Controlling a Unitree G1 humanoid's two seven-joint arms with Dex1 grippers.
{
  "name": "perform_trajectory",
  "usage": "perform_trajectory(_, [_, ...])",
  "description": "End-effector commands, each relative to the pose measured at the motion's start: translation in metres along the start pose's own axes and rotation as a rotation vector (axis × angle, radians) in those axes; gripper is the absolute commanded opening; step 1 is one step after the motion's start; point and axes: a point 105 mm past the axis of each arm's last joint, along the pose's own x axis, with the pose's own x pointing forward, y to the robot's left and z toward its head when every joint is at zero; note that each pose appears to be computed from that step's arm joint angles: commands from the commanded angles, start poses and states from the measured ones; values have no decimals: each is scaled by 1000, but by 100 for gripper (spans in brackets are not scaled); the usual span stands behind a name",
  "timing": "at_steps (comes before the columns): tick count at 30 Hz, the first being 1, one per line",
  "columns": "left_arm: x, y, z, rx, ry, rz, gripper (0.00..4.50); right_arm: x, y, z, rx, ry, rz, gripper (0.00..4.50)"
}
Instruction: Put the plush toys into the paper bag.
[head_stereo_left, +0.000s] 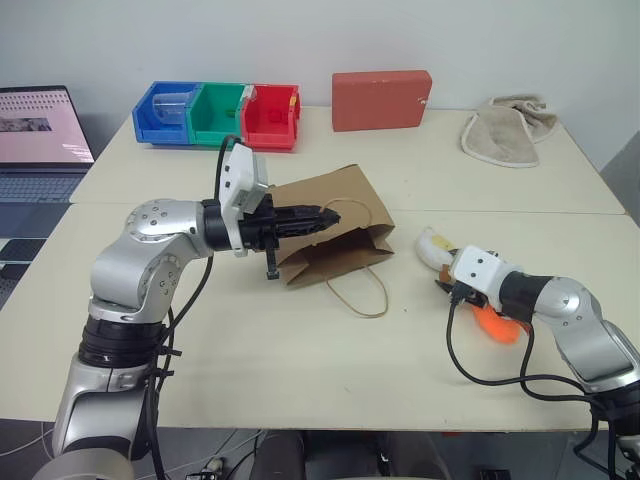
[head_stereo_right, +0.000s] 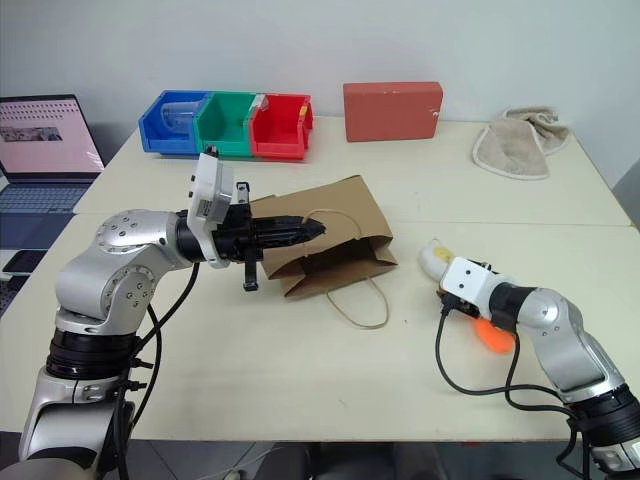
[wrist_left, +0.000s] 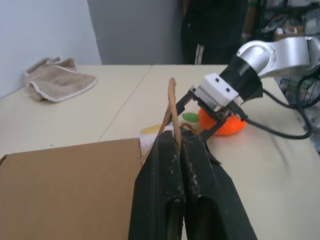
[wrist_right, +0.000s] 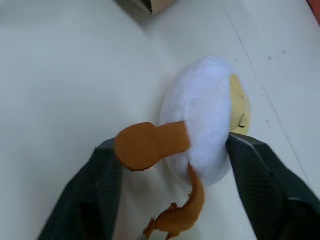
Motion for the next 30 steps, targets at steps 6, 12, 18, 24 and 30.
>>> perform_trajectory(6, [-2, -1, 17, 36, -43, 3, 0, 0, -11, 10, -40, -55, -36, 3])
perform_trajectory(12, [-1, 3, 20, 26, -60, 10, 0, -22, -10, 36, -47, -173, 111, 3])
perform_trajectory(18, [-1, 5, 21, 15, -62, 9, 0, -67, 4, 78, -3, -291, 440, 3])
perform_trajectory(24, [0, 2, 24, 19, -65, -12, 0, -51, 10, 113, 46, -401, 434, 3])
perform_trajectory(30, [1, 0, 26, 17, -66, -19, 0, -4, 9, 130, 55, -427, 307, 3])
